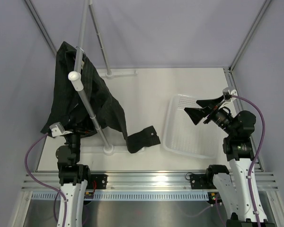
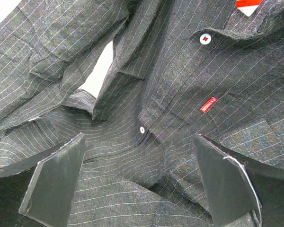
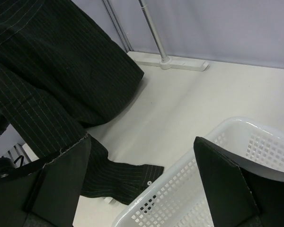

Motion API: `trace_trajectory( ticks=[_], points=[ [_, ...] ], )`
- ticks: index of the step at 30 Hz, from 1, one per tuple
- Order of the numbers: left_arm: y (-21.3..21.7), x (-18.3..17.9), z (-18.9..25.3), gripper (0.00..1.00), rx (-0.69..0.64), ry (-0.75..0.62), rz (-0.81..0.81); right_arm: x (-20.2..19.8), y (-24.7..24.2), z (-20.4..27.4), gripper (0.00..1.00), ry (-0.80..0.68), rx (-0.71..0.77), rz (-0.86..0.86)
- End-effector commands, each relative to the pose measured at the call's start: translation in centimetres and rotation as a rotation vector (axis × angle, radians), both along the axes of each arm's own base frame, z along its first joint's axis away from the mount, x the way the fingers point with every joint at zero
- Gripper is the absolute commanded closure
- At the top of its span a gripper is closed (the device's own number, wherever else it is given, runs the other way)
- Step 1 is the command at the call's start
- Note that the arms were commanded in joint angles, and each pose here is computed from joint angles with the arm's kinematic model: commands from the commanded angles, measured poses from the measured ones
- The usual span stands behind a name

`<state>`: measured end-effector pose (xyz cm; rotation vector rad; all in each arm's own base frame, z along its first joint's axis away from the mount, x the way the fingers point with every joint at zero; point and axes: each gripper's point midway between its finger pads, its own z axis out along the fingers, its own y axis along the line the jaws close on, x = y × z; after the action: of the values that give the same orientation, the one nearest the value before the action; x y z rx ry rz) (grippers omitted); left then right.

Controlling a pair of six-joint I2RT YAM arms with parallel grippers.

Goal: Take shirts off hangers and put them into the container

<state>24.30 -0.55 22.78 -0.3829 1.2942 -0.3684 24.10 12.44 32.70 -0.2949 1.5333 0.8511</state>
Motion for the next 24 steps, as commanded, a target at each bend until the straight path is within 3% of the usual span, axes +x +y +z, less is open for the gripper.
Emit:
trace_trajectory(
  ticks=[1, 5, 9, 10, 11, 12, 14, 15, 16, 17, 20, 21, 22, 24],
  points=[
    [-0.2, -3.0, 5.4, 0.01, -0.009, -0.205, -0.005, -0.8, 0.0, 2.1, 0.01, -0.063, 0.017, -0.003],
    [0.5, -3.2, 5.5, 0.01, -0.087, -0.173, 0.024, -1.8, 0.7, 3.0, 0.00, -0.097, -0.006, 0.062],
    [4.1, -4.0, 3.6, 0.01, -0.421, -0.054, 0.216, -0.8, 0.3, 3.9, 0.00, -0.046, 0.081, 0.015],
    [4.5, -4.3, 2.0, 0.01, -0.443, 0.028, 0.257, -0.3, 0.2, 4.0, 0.01, -0.035, 0.111, 0.002],
    [4.5, -4.9, 3.3, 0.01, -0.443, 0.021, 0.257, 0.1, -0.1, 4.0, 0.01, 0.007, 0.153, -0.025],
    [4.3, -4.8, 3.3, 0.01, -0.359, 0.067, 0.253, 0.3, 0.5, 3.7, 0.01, 0.052, 0.177, 0.017],
    [4.0, -5.1, 3.4, 0.01, -0.305, 0.116, 0.241, -0.8, 2.1, 6.0, 0.00, -0.077, 0.159, 0.179],
    [4.0, -5.5, 4.1, 0.01, -0.321, 0.117, 0.247, -0.6, 2.8, 5.8, 0.01, -0.010, 0.200, 0.258],
    [4.0, -5.2, 3.8, 0.01, -0.311, 0.156, 0.251, -0.8, 3.2, 7.8, 0.00, -0.072, 0.200, 0.303],
    [3.0, -5.0, 4.1, 0.01, -0.250, 0.170, 0.194, -1.3, 4.2, 8.2, 0.01, -0.031, 0.210, 0.383],
    [1.2, -4.9, 5.0, 0.01, -0.187, 0.179, 0.088, 0.0, 7.1, 10.0, 0.01, 0.065, 0.175, 0.500],
    [1.0, -5.1, 5.4, 0.01, -0.163, 0.177, 0.077, -0.1, 8.9, 11.7, 0.00, 0.005, 0.132, 0.537],
    [0.8, -5.2, 5.7, 0.01, -0.140, 0.173, 0.064, 0.1, 9.6, 11.1, 0.01, 0.080, 0.123, 0.531],
    [0.6, -5.6, 6.3, 0.01, -0.056, 0.156, 0.047, -0.4, 11.4, 12.2, 0.00, 0.048, 0.091, 0.550]
  ],
)
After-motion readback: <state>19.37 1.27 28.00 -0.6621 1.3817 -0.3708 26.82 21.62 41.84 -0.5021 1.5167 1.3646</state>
